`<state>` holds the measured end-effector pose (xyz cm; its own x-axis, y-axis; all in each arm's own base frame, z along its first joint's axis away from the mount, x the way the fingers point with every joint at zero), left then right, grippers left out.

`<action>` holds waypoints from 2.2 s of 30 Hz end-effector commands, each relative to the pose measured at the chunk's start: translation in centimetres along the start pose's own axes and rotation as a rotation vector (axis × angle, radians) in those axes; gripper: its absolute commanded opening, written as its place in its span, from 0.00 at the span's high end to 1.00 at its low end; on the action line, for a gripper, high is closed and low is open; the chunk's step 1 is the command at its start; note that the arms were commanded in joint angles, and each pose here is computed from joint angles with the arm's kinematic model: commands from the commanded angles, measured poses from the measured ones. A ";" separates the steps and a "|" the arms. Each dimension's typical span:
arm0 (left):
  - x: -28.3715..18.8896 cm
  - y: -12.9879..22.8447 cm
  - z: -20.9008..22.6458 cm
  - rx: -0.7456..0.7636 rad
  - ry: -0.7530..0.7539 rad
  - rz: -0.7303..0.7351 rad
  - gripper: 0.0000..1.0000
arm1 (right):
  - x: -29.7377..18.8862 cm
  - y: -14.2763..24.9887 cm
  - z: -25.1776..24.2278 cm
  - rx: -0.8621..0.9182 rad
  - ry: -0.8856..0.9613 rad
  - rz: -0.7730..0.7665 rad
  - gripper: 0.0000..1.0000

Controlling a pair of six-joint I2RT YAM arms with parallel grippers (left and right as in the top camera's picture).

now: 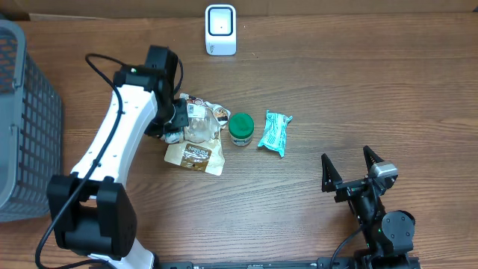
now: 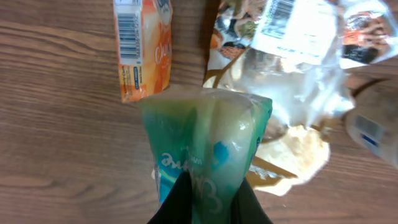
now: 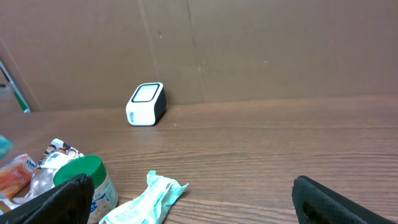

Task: Scan the item barcode
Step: 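Carry the teal packet with the left gripper and drop it by the pouch, then withdraw the left gripper to the left beside the basket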

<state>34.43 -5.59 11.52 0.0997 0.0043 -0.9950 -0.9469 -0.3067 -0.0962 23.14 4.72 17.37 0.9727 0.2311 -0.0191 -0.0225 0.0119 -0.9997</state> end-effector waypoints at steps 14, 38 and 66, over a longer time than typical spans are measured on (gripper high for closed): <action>-7.7 -2.8 -0.4 0.042 0.046 -0.145 0.41 | 0.0 0.2 0.1 -0.004 -0.006 -0.002 0.00; -24.5 -4.2 21.2 -0.508 0.007 -0.442 0.00 | 0.0 0.2 0.1 -0.004 -0.006 -0.002 0.00; -24.5 -4.2 21.3 -0.512 0.009 -0.442 0.00 | 0.0 0.2 -0.2 -0.007 0.013 -0.002 0.00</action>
<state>29.37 15.90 35.51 0.4384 0.2305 -0.8687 -0.5405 -0.7046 -0.4597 23.15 4.65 17.38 0.9738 0.2267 -0.0187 -0.0219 0.0116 -0.9997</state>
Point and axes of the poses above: each gripper's point midway between its finger pads, its own x axis out along the fingers, its own z axis along the line the jaws close on, y = z × x, the point moved 1 cm from there along -x, back along the fingers, and after that the axes turned 8 degrees about -x, right-handed, at the moved point
